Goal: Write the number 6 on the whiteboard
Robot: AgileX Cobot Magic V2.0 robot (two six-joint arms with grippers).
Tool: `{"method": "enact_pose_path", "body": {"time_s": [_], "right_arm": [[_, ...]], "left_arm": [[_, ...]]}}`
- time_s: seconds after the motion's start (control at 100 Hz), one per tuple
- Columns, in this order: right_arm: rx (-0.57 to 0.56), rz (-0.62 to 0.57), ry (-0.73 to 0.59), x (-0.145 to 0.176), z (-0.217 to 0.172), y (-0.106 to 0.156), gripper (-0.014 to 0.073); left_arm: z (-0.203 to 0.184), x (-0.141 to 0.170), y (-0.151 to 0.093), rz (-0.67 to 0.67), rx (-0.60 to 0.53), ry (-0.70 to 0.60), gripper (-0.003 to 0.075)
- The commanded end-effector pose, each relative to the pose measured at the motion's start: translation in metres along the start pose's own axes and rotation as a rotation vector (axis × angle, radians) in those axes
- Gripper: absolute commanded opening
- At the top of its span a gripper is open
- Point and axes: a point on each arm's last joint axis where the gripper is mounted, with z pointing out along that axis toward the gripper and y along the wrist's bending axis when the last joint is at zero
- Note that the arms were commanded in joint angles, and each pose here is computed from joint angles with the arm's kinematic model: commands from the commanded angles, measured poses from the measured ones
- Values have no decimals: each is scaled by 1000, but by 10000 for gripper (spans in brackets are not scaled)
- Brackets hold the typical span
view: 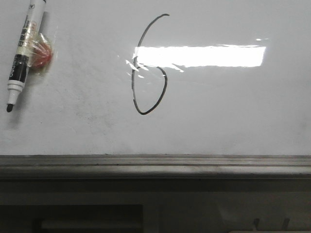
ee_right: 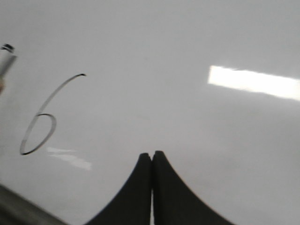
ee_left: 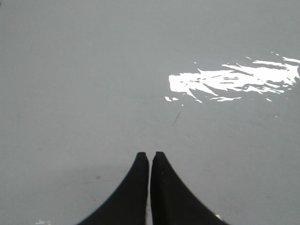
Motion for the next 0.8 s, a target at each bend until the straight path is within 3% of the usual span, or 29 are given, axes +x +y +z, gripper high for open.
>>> {"method": "enact_pose_path", "body": {"time_s": [0.0, 0.19, 0.35, 0.49, 0.79], "right_arm": [[144, -82, -130, -11, 0, -11, -65], [290, -133, -90, 18, 3, -16, -65], [337, -155, -74, 39, -2, -14, -65], [350, -127, 10, 52, -3, -13, -65], [350, -139, 27, 53, -3, -13, -65]], "left_arm": [[-2, 9, 0, -15, -9, -52, -20], [-2, 9, 0, -15, -9, -52, -20], [-2, 9, 0, -15, -9, -52, -20], [-2, 9, 0, -15, -9, -52, -20], [-2, 9, 0, -15, -9, -52, -20]]}}
